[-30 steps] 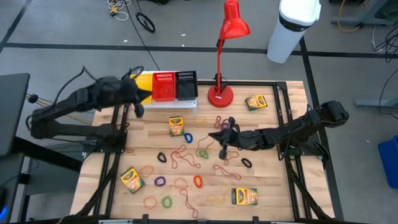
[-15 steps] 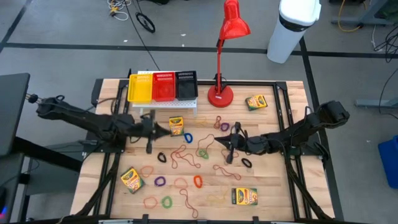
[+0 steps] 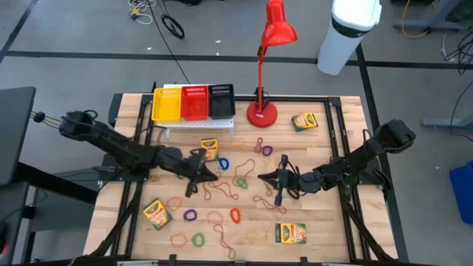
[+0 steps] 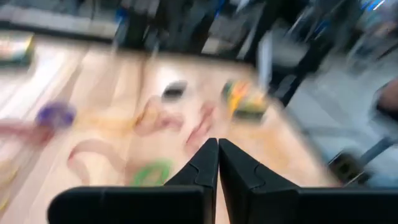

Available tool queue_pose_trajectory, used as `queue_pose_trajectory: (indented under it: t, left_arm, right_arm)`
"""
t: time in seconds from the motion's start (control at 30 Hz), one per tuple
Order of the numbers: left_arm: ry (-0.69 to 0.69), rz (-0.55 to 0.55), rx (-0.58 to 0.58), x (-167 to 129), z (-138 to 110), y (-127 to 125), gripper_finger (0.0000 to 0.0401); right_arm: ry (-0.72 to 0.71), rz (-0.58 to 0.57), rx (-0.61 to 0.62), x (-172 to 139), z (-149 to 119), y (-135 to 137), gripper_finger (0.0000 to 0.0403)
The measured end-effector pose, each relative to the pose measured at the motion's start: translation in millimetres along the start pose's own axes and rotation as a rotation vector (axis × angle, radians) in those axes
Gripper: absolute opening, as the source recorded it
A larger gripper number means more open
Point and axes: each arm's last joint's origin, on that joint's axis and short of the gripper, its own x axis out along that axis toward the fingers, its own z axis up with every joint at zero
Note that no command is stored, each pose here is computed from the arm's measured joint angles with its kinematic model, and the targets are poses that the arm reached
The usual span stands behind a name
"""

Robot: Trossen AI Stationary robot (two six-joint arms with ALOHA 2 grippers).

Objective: Pick & Place Office Desk Supplies
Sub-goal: Put the red rubber band into the black bin on the shelf

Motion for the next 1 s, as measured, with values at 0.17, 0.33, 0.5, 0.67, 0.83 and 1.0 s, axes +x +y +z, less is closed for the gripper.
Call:
queue_pose_trajectory:
  t: [0.17,0.33,0.5,0.67,0.83,1.0]
  left_arm:
    - [0.194,0.076,0.037,20,-5,-8,0.0031]
    - [0.394,0.099,0.081,36,-12,-23,0.0061]
    - [0.477,0.182,0.143,54,-28,-35,0.0101]
    - [0.531,0.224,0.123,72,-44,-35,0.0143]
    - [0.559,0.283,0.137,82,-50,-24,0.0189]
    - [0.599,0.298,0.154,84,-50,-15,0.0219]
  right_arm:
    - [0.018,-0.005,0.011,2,-4,0,0.0005]
    - [0.035,-0.017,-0.001,3,-9,1,0.0007]
    - [0.043,-0.029,-0.008,5,-12,1,0.0014]
    - [0.038,-0.029,-0.004,5,-11,1,0.0005]
    - [0.041,-0.028,-0.005,5,-12,1,0.0008]
    - [0.043,-0.029,-0.004,5,-12,1,0.0018]
